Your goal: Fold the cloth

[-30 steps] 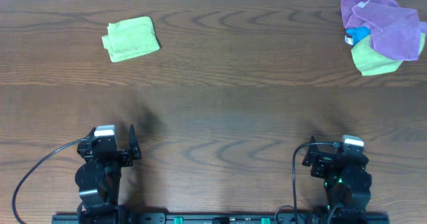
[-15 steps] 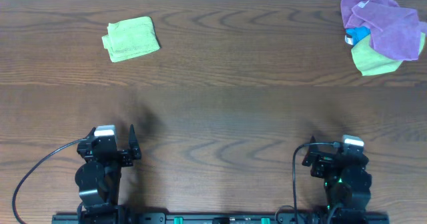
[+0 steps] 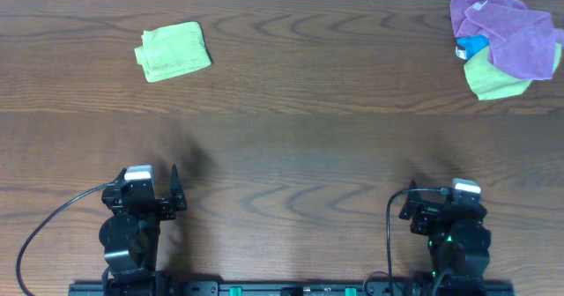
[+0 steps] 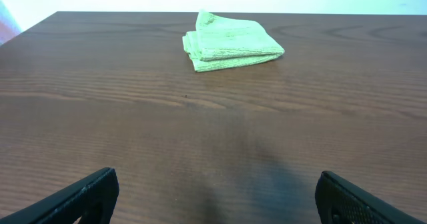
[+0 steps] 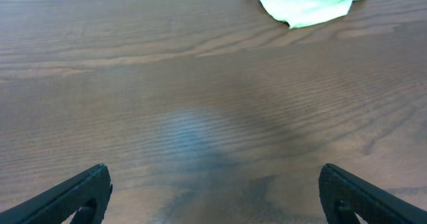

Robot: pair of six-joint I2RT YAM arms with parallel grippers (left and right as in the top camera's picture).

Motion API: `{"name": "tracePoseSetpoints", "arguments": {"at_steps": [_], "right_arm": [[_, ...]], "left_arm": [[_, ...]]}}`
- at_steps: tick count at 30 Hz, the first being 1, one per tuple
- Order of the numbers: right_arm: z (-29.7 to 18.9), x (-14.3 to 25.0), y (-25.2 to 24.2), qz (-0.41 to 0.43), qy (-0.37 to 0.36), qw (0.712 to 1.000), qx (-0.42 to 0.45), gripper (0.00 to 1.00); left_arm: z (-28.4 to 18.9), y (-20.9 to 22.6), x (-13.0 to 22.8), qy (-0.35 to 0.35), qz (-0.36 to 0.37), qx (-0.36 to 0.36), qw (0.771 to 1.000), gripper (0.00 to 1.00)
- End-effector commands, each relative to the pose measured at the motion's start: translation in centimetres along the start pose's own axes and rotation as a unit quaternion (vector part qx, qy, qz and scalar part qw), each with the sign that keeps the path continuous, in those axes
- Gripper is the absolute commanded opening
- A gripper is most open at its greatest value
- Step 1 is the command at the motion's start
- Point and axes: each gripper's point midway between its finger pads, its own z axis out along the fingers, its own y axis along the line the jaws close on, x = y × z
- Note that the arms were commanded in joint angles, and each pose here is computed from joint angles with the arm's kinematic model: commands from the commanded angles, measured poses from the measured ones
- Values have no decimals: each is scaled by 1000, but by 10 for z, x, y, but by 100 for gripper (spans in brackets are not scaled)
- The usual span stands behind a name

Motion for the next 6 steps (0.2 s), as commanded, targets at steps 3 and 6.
{"name": "tracePoseSetpoints", "arguments": {"at_steps": [3, 6], "right_arm": [[0, 0, -2, -5, -3, 1000, 3, 99], [0, 0, -2, -5, -3, 1000, 3, 99]], "left_arm": [[3, -4, 13, 13, 11, 9, 1000, 96], [3, -4, 13, 13, 11, 9, 1000, 95]]}}
